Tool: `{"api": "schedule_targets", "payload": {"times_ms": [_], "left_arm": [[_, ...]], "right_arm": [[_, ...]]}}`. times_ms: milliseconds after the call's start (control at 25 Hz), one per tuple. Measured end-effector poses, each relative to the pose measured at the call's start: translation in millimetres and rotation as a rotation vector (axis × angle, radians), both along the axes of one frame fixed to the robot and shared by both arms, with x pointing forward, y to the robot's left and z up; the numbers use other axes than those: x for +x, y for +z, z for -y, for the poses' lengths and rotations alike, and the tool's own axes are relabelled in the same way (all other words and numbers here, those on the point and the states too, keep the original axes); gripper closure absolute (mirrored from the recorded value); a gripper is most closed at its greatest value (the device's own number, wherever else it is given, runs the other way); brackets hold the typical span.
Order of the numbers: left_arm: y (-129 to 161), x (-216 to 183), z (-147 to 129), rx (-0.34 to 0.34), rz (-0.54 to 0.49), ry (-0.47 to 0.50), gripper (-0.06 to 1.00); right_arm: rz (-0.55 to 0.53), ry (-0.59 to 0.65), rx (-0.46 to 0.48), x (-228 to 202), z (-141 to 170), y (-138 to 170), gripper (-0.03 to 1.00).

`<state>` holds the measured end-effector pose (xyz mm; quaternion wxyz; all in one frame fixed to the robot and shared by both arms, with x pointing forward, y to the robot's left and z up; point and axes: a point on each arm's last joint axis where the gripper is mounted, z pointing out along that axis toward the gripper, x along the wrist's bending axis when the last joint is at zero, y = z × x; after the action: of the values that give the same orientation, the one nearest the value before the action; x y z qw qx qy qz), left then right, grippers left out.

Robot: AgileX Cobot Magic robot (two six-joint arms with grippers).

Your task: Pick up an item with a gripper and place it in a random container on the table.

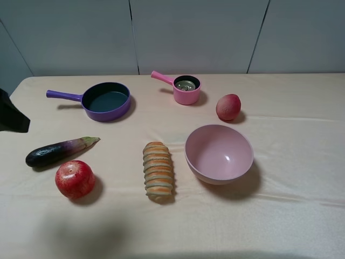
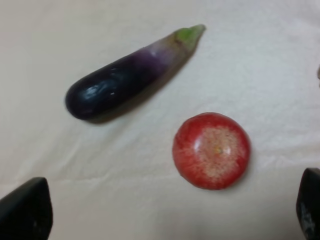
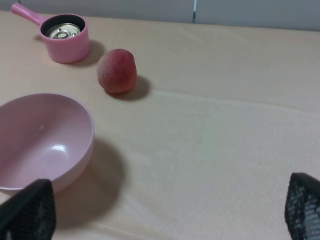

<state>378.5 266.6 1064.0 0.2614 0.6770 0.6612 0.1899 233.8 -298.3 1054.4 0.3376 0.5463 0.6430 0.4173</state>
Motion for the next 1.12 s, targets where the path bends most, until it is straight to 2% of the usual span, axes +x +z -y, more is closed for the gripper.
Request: {"api": "schedule_targets", "payload": {"times_ms": [160,480,680,960,1120], "left_arm": [[-7.5,-21.3,-8.0,0.007,0.040,-0.007,-0.05],[-10.4,-60.2,-25.2,0.118,0.122,-0.061,-0.05],[-7.8,-78.6,-31.3,0.112,0.201,-0.057,-0.05],[-2.7,-96.9,-38.7,0.096,0.301,-0.004,-0.05],[-3.6,-107.6,-42.0,0.097,0.320,0.010,-0.05]], "right_arm": [[0.000,0.000,0.000,0.0,0.0,0.0,0.27],[0.000,0.000,0.000,0.0,0.0,0.0,0.27],[0.000,0.000,0.000,0.0,0.0,0.0,0.27],[0.000,0.000,0.000,0.0,0.0,0.0,0.27],[0.000,0.000,0.000,0.0,0.0,0.0,0.27]]}}
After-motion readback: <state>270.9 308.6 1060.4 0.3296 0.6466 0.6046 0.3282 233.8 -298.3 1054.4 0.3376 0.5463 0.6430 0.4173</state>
